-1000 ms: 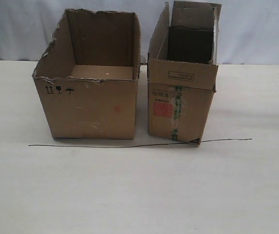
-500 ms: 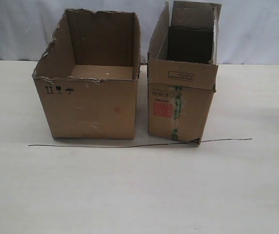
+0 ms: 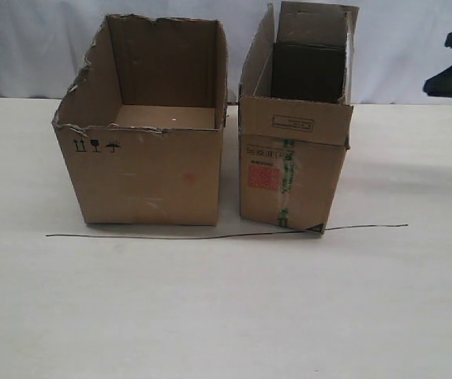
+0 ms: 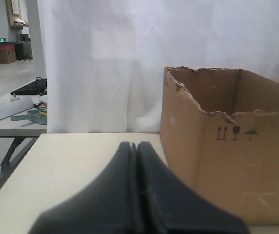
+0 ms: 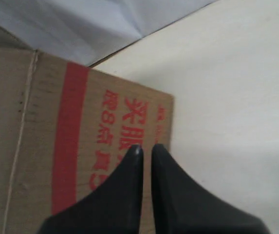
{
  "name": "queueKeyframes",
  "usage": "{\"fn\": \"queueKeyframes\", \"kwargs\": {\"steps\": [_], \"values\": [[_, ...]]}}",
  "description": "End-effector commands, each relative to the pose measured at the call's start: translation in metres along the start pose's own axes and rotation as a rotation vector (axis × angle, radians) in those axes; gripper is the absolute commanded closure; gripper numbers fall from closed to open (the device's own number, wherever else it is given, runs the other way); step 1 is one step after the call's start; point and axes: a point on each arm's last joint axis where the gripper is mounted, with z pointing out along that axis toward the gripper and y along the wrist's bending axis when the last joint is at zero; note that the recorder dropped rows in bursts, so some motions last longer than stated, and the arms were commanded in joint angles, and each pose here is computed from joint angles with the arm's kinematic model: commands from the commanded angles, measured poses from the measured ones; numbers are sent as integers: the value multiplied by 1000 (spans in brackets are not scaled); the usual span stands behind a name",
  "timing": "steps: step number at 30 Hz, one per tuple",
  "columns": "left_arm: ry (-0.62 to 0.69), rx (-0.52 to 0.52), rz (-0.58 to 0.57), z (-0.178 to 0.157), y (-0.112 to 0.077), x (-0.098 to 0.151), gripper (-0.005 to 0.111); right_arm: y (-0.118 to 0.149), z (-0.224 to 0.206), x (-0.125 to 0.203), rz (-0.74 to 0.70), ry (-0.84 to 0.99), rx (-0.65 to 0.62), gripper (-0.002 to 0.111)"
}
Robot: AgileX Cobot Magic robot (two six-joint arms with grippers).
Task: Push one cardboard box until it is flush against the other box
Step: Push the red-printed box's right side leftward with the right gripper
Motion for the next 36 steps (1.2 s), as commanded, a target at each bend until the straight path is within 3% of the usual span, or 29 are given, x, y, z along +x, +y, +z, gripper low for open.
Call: {"fn": "queueKeyframes", "kwargs": {"steps": [1, 8, 15, 21, 36], "values": [[-8, -2, -3, 0, 0, 0, 107, -4, 53, 20, 89, 87, -149, 103], [-10, -2, -5, 0, 0, 0, 107, -4, 102, 30, 67, 22, -68, 103], [-10, -2, -5, 0, 0, 0, 107, -11, 124, 39, 113, 12, -184, 103], [-10, -2, -5, 0, 0, 0, 107, 0, 133, 36, 55, 45, -245, 103], [-12, -2, -1, 0, 0, 0, 107, 23, 152, 44, 88, 64, -280, 103]]}}
